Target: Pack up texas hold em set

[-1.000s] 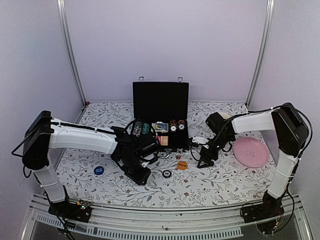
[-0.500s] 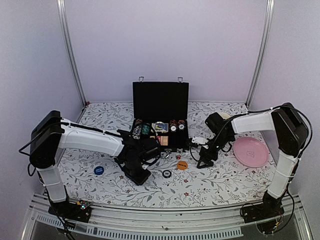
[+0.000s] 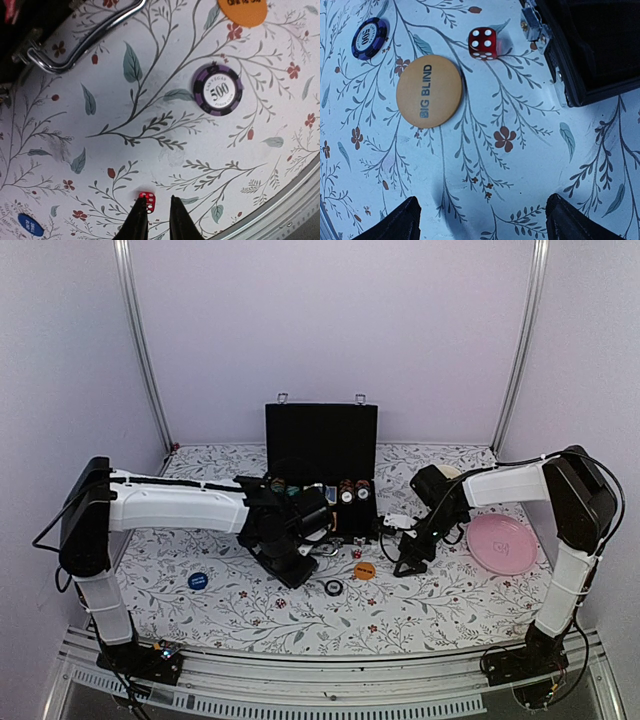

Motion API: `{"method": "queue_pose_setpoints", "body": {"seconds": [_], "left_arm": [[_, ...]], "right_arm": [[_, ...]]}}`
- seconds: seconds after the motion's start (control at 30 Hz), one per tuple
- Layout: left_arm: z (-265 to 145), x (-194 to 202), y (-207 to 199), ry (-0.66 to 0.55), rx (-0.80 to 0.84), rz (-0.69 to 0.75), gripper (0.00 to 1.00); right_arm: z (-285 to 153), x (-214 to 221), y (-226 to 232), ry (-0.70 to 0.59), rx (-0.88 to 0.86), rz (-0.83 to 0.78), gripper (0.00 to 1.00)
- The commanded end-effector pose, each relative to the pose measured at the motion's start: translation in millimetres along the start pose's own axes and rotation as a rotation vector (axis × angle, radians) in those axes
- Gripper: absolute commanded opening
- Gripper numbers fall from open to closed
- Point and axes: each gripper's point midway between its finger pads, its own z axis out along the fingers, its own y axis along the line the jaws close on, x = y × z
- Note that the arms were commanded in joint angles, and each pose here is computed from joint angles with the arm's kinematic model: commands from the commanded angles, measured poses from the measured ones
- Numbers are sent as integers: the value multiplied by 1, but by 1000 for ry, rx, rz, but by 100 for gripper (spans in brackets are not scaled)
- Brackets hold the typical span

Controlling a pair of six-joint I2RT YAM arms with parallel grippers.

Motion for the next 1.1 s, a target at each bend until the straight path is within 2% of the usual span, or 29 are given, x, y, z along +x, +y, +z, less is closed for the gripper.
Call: {"method": "queue_pose_setpoints", "body": {"seconds": [0.0,0.13,0.4,0.8,1.07], "left_arm": [[-13,-8,-4,-13,0,27,21],[0,12,-5,70,13,46,39],[20,44,6,146,-5,67,44],[39,45,9,155,-1,70,35],[41,45,8,164,12,75,21]], "right_arm": [[2,0,3,14,-14,-7,85],[2,0,3,14,-16,-6,85],[7,2,4,26,-26,-3,85],[7,3,5,30,-28,-1,86],[8,3,5,33,-29,-4,86]]}}
